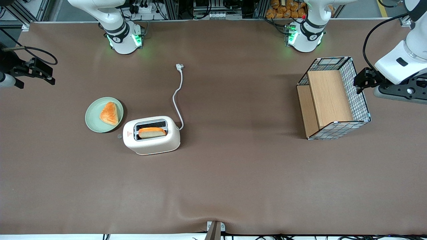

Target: Press toaster button with right arm

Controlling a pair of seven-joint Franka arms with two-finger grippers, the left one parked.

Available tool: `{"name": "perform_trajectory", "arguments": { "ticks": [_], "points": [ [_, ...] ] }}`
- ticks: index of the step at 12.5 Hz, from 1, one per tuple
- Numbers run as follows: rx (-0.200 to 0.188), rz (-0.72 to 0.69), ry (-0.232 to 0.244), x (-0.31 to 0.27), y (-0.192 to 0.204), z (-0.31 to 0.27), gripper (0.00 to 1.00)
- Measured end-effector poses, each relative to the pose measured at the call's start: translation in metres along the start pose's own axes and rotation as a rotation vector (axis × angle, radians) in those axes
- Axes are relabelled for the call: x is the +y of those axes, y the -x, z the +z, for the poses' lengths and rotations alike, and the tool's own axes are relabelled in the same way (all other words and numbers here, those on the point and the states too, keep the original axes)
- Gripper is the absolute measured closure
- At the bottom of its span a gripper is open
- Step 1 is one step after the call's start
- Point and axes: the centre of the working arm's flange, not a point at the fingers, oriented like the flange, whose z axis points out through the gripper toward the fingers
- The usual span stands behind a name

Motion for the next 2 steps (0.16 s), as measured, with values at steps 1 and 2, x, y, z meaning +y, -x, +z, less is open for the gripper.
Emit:
{"name": "perform_trajectory", "arguments": {
  "ticks": [1, 2],
  "points": [
    [-0.005, 0.0, -0.004, -0.0005, 0.0005, 0.0005, 0.0],
    [-0.011, 0.0, -0.006, -0.0008, 0.0011, 0.001, 0.0]
  ]
}}
